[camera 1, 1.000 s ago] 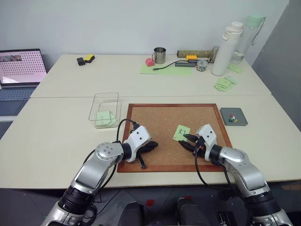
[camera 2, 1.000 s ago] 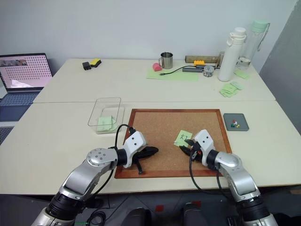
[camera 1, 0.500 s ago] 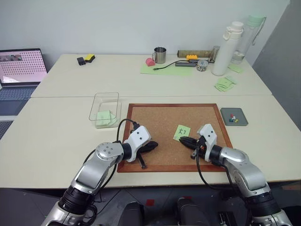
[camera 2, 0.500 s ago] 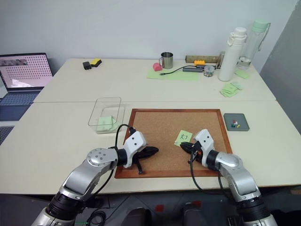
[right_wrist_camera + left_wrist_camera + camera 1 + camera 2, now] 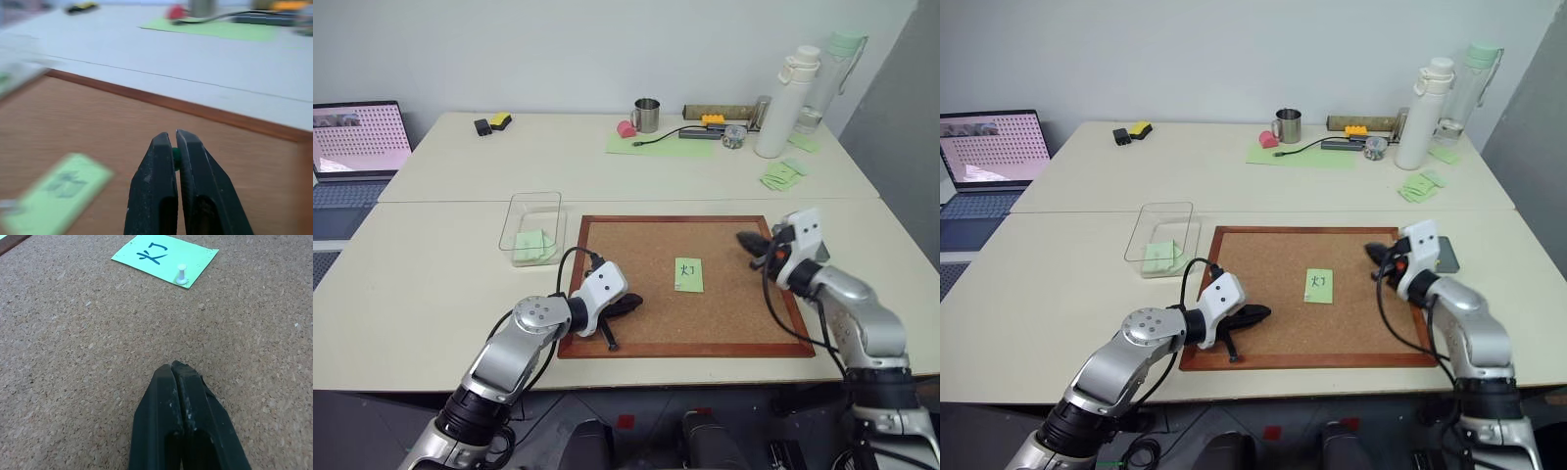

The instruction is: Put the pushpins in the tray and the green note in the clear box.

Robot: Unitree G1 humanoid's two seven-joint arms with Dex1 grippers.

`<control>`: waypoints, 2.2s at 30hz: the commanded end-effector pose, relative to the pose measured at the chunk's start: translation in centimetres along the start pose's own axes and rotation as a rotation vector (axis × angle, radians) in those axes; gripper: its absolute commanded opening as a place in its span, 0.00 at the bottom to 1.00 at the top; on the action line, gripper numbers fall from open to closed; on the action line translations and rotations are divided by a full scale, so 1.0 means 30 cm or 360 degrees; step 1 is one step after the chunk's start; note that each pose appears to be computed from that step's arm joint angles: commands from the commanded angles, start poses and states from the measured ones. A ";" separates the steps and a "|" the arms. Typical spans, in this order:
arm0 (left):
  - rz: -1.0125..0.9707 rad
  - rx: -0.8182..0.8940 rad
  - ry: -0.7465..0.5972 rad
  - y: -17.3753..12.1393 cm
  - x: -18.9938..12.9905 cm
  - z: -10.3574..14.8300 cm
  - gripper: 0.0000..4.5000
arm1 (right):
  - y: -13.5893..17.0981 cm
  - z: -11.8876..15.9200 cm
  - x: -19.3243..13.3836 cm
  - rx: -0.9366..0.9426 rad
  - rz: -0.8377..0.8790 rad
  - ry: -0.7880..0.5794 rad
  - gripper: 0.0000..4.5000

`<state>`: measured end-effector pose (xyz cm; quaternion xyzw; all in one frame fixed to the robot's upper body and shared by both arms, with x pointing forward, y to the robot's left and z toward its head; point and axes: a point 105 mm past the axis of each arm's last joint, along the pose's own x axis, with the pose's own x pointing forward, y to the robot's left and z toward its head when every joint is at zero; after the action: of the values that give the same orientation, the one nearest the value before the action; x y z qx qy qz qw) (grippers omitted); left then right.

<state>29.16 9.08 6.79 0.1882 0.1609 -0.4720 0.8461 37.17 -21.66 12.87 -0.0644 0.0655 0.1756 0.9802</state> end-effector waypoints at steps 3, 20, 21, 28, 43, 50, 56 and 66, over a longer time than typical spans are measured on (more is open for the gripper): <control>-0.0012 -0.0097 0.0180 -0.020 -0.004 -0.105 0.00 | -0.189 -0.003 -0.004 -0.0148 -0.0303 0.0064 0.01; 0.0009 -0.0127 0.0188 -0.036 -0.021 -0.114 0.00 | -0.256 0.019 0.024 -0.0114 -0.0331 -0.0010 0.41; 0.0010 -0.0129 0.0188 -0.036 -0.021 -0.114 0.00 | -0.228 0.037 0.026 -0.0123 -0.0267 -0.0057 0.41; 0.0011 -0.0131 0.0189 -0.037 -0.024 -0.115 0.00 | 0.154 0.111 -0.003 -0.0051 0.0454 -0.0265 0.41; 0.0004 -0.0128 0.0186 -0.040 -0.021 -0.113 0.00 | 0.528 -0.089 0.011 -0.0159 0.0850 0.0040 0.41; 0.0015 -0.0138 0.0188 -0.043 -0.027 -0.115 0.00 | 0.533 -0.115 0.042 -0.0077 0.0826 0.0079 0.38; 0.0025 -0.0145 0.0192 -0.044 -0.032 -0.118 0.00 | 0.559 -0.116 0.031 -0.0052 0.0879 0.0069 0.12; 0.0026 -0.0145 0.0185 -0.043 -0.027 -0.113 0.00 | 0.529 0.016 0.003 -0.0150 0.0889 -0.0153 0.01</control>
<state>28.26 9.79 6.70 0.1848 0.1662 -0.4500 0.8578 31.66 -6.66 7.53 -0.0649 0.1014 0.4390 0.8904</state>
